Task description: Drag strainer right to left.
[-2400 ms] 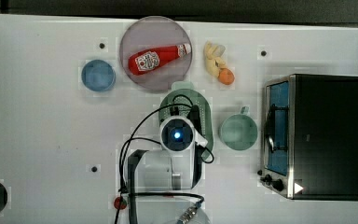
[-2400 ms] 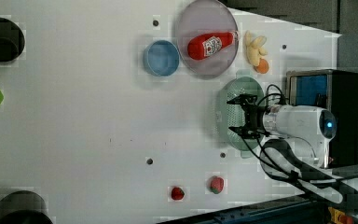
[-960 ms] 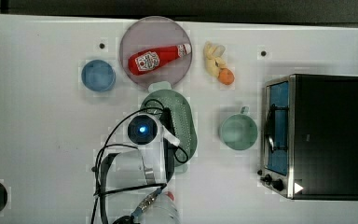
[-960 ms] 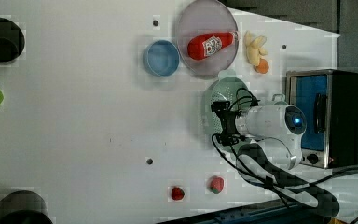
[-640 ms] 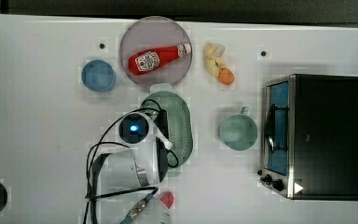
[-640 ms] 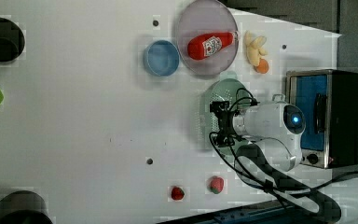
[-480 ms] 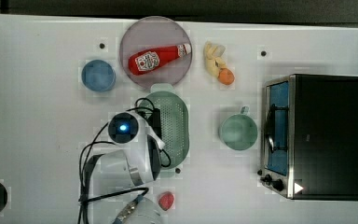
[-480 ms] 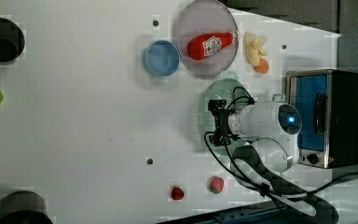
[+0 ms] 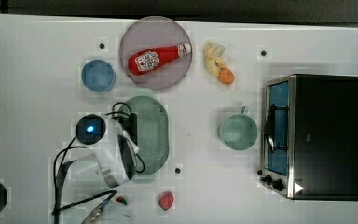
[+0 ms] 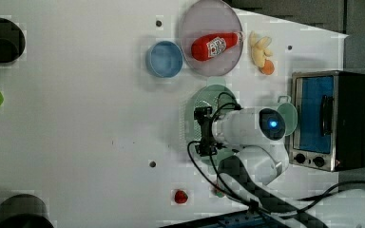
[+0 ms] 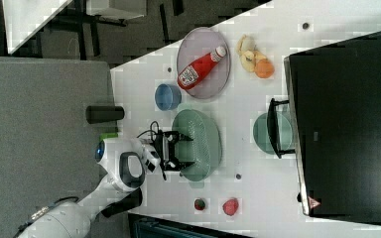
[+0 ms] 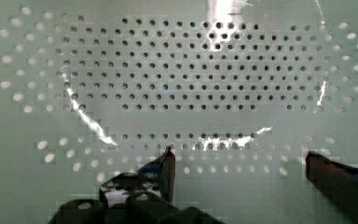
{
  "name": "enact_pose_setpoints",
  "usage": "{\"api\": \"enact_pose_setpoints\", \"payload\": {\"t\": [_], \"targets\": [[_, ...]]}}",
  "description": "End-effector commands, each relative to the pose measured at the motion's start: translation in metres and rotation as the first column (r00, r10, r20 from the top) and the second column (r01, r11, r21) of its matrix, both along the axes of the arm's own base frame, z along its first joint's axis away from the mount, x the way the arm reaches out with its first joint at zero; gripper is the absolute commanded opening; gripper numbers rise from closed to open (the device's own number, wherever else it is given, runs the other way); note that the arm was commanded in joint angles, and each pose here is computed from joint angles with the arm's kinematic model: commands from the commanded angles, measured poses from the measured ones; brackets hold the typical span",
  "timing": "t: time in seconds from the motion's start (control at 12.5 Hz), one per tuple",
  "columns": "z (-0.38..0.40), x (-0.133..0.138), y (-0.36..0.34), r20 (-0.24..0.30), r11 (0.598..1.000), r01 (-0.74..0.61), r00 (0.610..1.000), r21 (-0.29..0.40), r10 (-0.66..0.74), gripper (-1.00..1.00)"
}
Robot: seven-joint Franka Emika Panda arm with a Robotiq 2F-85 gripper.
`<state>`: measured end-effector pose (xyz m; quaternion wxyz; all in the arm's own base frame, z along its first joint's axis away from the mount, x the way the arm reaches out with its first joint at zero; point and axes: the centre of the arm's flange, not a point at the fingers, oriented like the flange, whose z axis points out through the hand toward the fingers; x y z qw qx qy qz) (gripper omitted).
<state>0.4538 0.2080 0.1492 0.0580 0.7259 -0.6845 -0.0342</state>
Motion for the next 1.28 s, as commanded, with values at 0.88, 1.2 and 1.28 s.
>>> {"api": "enact_pose_setpoints", "payload": {"t": [0.88, 1.2, 1.28], "targets": [[0.022, 0.014, 0.115, 0.035, 0.991, 0.060, 0.997, 0.116, -0.064, 1.00], [0.021, 0.015, 0.145, 0.036, 0.987, 0.061, 0.997, 0.146, -0.067, 1.00], [0.021, 0.016, 0.153, 0.040, 0.987, 0.056, 0.997, 0.153, -0.063, 1.00]]}}
